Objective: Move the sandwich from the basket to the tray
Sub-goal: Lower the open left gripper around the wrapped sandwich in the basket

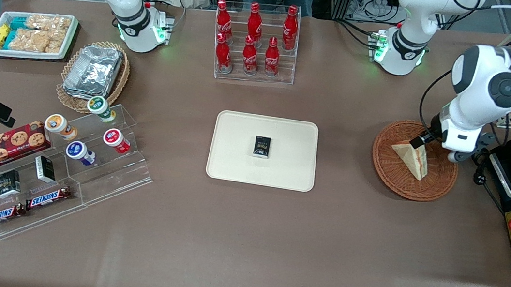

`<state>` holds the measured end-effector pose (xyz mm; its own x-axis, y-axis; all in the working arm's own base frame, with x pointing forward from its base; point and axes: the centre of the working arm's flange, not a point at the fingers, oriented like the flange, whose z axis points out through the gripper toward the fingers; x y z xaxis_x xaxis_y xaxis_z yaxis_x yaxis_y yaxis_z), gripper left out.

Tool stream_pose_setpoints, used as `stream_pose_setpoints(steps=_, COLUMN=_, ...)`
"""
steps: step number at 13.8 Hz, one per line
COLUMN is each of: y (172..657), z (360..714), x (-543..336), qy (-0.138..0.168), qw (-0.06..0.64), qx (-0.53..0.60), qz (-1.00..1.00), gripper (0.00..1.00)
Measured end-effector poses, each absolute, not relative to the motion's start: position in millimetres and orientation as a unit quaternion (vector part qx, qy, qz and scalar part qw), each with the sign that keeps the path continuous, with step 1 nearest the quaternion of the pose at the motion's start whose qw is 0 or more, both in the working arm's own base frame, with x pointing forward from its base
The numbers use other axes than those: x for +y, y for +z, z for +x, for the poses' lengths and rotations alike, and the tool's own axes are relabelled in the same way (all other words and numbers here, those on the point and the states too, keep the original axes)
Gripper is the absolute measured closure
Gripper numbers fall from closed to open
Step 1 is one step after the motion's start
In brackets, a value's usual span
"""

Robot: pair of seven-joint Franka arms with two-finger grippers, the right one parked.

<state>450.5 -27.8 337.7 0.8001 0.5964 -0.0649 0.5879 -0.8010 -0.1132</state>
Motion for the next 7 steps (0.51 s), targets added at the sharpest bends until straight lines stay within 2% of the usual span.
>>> stream_pose_setpoints(steps=7, y=288.1, z=443.1, x=-28.1, qy=0.048, qw=0.038, qx=-0.31, qz=-0.949, gripper=0.0)
